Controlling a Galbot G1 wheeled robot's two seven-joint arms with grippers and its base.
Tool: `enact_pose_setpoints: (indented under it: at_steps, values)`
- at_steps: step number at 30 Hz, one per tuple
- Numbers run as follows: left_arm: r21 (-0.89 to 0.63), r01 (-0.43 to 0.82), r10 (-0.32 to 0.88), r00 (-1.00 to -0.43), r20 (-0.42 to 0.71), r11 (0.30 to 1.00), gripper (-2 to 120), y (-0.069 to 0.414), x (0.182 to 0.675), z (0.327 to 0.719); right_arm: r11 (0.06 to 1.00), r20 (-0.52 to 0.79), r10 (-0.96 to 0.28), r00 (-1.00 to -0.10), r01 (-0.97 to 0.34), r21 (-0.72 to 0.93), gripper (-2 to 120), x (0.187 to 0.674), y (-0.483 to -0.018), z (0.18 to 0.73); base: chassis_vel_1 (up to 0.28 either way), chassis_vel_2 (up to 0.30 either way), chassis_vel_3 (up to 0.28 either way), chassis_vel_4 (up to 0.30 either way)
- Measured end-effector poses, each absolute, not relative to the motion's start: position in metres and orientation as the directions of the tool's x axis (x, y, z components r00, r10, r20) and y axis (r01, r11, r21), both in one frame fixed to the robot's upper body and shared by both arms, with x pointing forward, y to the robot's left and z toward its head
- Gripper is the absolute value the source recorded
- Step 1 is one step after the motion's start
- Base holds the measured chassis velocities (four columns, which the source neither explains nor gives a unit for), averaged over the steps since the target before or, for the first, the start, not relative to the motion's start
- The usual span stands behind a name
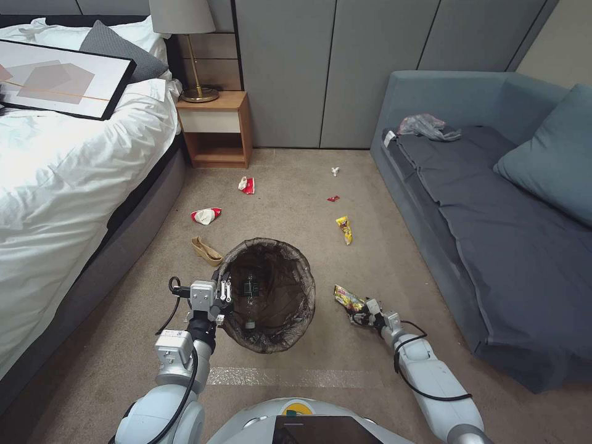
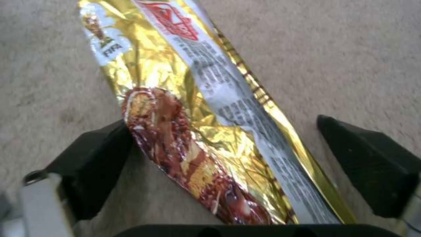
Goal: Pick up the trash bin, then pick up the garbage from the floor and place it into the trash bin.
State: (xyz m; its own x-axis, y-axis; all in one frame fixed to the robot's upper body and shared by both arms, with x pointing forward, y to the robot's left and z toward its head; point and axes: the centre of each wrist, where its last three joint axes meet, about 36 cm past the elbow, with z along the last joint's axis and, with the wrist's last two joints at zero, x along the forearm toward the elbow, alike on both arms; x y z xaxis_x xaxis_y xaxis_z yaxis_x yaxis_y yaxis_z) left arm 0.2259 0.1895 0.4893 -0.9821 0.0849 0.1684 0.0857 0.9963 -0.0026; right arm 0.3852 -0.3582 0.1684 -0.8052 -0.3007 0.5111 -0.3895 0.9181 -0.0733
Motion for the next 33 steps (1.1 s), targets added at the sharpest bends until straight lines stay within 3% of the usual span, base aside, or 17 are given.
enact_pose_setpoints:
  at_steps: [14, 33]
  values:
    - [0.003, 0.071, 0.07, -0.982, 0.174, 0.997, 7, 0.192, 0.221, 0.492, 0.922, 0.566, -0.28, -0.775, -0.381, -0.064, 59, 0.409, -0.366, 0.139, 0.0, 0.0, 0.0, 0.0]
    - [0.001, 0.075, 0.073, -0.983, 0.171, 0.997, 7, 0.191, 0.222, 0.491, 0.924, 0.557, -0.284, -0.78, -0.378, -0.058, 10, 0.404, -0.363, 0.14, 0.0, 0.0, 0.0, 0.0]
